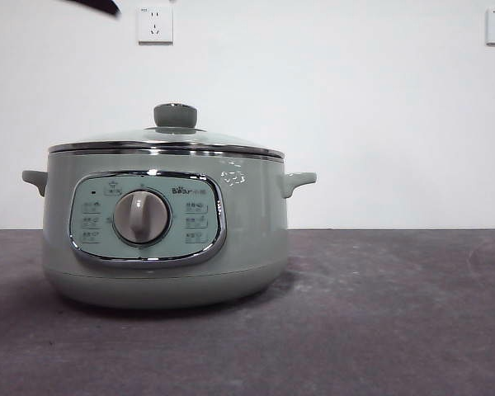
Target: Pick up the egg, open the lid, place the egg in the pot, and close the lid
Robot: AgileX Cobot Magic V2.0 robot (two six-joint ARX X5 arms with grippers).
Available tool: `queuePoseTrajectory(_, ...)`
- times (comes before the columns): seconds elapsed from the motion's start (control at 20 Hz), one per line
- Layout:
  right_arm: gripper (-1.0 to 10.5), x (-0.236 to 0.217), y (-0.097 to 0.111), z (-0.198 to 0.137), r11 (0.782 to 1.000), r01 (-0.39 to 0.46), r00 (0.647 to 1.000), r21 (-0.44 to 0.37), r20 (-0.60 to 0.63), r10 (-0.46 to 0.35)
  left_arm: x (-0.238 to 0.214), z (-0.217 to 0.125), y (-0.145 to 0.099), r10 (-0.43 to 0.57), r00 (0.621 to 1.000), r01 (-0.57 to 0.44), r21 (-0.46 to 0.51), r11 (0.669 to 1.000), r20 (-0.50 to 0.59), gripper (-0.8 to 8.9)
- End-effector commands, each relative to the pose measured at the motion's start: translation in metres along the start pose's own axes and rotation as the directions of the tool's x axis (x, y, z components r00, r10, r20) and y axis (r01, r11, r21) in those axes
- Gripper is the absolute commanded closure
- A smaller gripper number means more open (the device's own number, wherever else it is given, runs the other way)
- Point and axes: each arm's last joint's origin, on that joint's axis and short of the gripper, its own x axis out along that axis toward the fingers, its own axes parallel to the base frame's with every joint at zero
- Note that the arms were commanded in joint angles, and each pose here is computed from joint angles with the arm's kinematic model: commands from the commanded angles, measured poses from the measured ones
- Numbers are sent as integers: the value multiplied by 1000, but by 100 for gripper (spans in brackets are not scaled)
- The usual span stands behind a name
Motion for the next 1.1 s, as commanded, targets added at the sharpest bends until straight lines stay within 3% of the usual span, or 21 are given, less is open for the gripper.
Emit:
queuePoseTrajectory(0.05,848,1,0,-17,1000,-4,1000,17,14,3,-25,0,2,-1,1000,1,9,1000,9,489)
queuePoseTrajectory(0.15,964,4,0,-38,1000,-4,1000,22,30,4,-46,-2,4,-1,1000,1,43,999,3,765)
queuePoseTrajectory(0.2,963,6,0,-52,1000,-5,999,27,45,3,-53,-4,5,2,1000,-2,63,998,-8,816)
queuePoseTrajectory(0.4,963,18,0,-105,999,-11,992,52,128,4,-69,-13,12,154,987,-149,82,985,-51,821)
queuePoseTrajectory(0.55,963,26,1,-144,997,-19,980,70,197,4,-77,-26,14,155,988,-154,77,985,-8,822)
queuePoseTrajectory(0.8,963,33,-1,-201,995,-4,961,96,276,-23,-88,-76,20,147,987,-152,78,985,59,821)
queuePoseTrajectory(0.95,960,33,-2,-215,994,-3,967,105,255,-24,-92,-97,22,147,987,-152,68,986,64,820)
queuePoseTrajectory(1.1,945,33,-1,-215,973,-40,967,227,255,-20,-92,-106,23,157,987,-154,69,986,-31,817)
